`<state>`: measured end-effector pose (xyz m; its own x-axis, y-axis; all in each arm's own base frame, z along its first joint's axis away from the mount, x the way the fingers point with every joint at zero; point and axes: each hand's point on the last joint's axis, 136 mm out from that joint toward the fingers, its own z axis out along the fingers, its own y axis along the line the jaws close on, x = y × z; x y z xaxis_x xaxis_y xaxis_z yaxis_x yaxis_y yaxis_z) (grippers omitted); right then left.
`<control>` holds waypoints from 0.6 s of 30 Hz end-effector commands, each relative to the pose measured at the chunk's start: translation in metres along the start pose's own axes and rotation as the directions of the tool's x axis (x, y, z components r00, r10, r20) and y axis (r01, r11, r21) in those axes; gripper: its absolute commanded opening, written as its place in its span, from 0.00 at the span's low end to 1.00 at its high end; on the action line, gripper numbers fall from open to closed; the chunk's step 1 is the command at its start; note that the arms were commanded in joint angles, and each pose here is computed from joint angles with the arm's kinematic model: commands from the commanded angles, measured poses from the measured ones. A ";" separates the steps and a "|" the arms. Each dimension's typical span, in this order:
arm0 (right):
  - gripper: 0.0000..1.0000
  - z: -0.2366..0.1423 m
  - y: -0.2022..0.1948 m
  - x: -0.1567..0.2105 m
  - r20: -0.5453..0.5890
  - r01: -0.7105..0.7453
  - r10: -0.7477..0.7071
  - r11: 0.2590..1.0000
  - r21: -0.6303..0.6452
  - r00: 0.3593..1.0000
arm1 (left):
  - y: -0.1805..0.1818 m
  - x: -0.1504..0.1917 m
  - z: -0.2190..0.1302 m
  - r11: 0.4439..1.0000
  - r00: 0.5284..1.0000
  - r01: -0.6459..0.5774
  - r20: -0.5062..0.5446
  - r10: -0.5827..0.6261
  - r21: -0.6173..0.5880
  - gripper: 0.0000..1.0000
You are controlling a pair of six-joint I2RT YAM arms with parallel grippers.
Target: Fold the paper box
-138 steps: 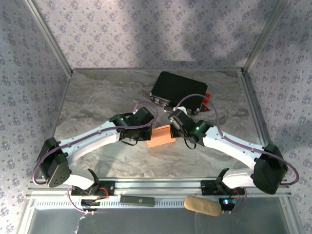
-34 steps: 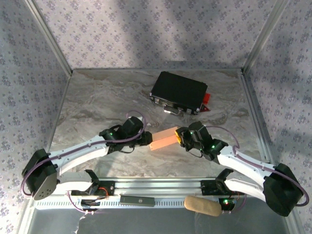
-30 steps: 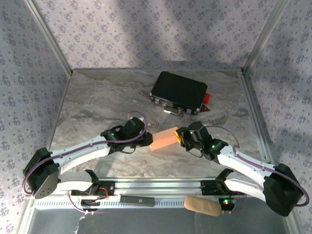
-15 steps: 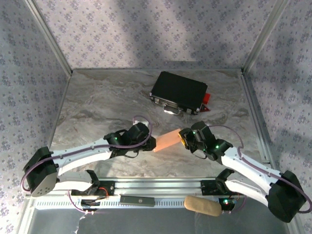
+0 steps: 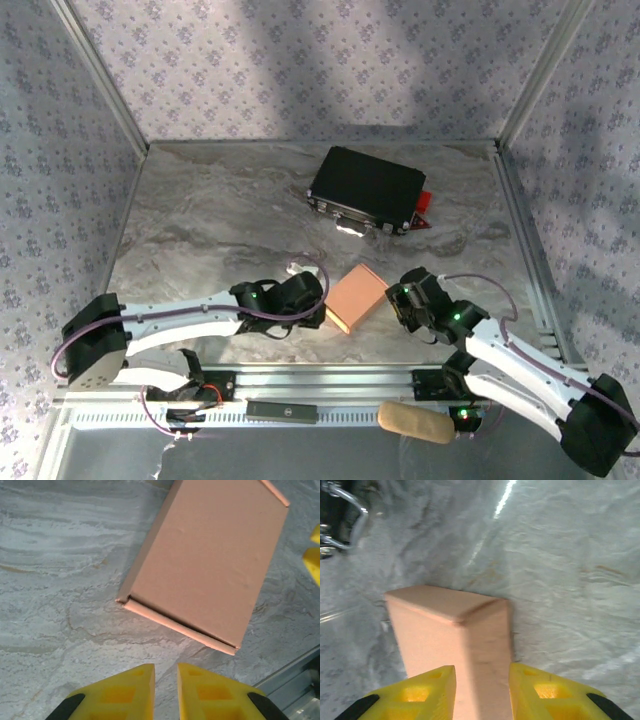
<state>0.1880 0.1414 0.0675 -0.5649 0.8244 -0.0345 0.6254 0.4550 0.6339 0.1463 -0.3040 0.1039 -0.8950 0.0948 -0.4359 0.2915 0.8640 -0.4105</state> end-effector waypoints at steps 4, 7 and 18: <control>0.41 -0.010 0.002 -0.016 0.095 0.066 -0.068 0.997 0.029 0.993 | 0.004 -0.025 -0.031 1.000 0.995 0.013 0.104 -0.012 -0.008 0.20; 0.65 -0.015 0.015 -0.024 0.116 0.185 -0.187 0.982 0.027 0.976 | 0.015 -0.039 -0.042 0.997 0.989 0.060 0.135 -0.066 0.049 0.30; 0.99 -0.059 0.064 -0.112 0.315 0.533 -0.646 0.758 0.377 0.695 | 0.120 -0.117 -0.110 0.973 0.901 0.218 0.367 -0.231 0.076 1.00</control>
<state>0.2618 0.0952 0.1488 -0.6097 0.5784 -0.5420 0.3941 0.8145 0.4258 0.2480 -0.1681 0.1850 -0.7584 -0.3434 -0.5540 0.0465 0.8193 -0.5715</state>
